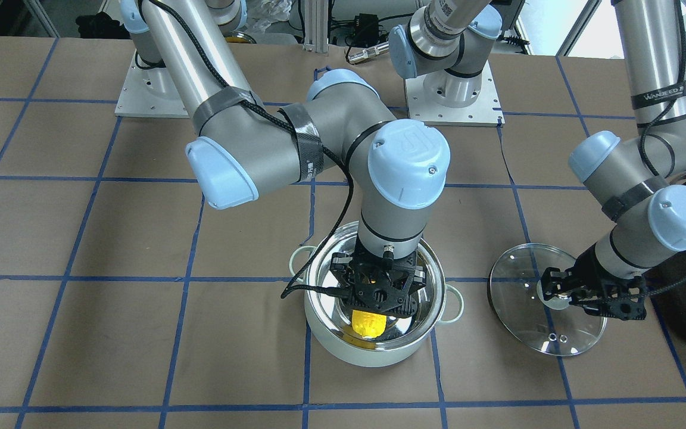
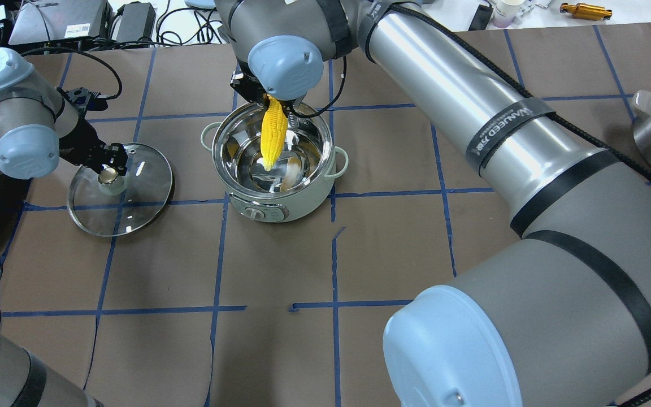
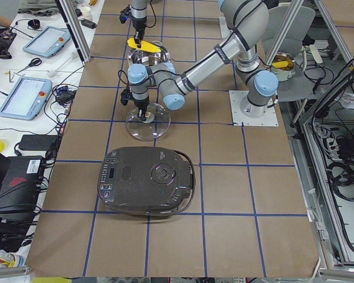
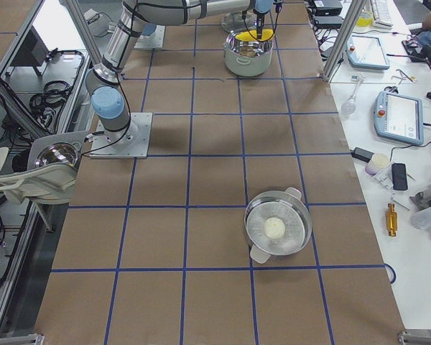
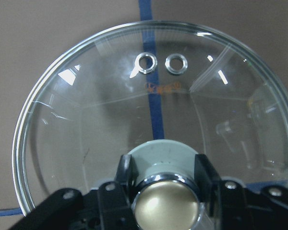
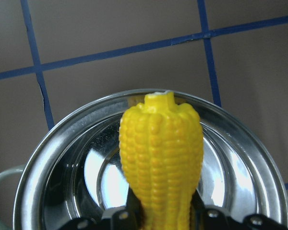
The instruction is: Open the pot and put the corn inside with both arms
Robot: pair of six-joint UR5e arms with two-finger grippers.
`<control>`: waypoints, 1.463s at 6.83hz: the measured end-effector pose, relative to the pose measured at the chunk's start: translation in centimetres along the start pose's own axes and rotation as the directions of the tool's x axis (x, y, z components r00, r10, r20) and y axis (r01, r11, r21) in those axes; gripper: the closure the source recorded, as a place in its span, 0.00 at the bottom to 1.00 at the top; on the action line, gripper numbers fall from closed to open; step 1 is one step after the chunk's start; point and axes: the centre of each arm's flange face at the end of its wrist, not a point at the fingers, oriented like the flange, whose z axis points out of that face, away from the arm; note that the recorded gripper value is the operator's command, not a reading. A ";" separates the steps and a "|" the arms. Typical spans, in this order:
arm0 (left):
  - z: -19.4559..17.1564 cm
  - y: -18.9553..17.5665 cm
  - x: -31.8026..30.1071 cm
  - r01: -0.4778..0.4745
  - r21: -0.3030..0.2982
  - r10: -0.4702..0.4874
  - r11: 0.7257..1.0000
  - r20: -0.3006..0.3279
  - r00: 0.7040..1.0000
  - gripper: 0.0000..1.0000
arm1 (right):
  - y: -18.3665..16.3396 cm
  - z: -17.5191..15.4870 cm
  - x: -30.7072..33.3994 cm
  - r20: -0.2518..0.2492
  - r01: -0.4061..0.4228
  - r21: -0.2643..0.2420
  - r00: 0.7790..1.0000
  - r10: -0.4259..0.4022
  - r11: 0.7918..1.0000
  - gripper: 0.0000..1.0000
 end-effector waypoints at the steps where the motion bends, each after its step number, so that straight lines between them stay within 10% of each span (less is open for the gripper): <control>1: 0.0 0.0 0.0 0.001 -0.001 -0.001 1.000 0.000 1.000 0.00 | 0.7 1.7 -0.5 -0.012 0.019 -0.017 1.000 -0.020 1.000 0.01; 5: -5.5 0.5 1.6 0.000 0.021 0.000 1.000 0.026 1.000 0.00 | 2.6 2.5 0.4 -0.023 0.034 -0.035 0.999 -0.035 0.999 0.00; 10: -21.7 1.2 15.7 0.035 0.017 -0.036 0.999 0.027 0.999 0.00 | -2.0 -11.3 14.6 -0.026 0.007 -0.018 1.000 -0.007 1.000 0.00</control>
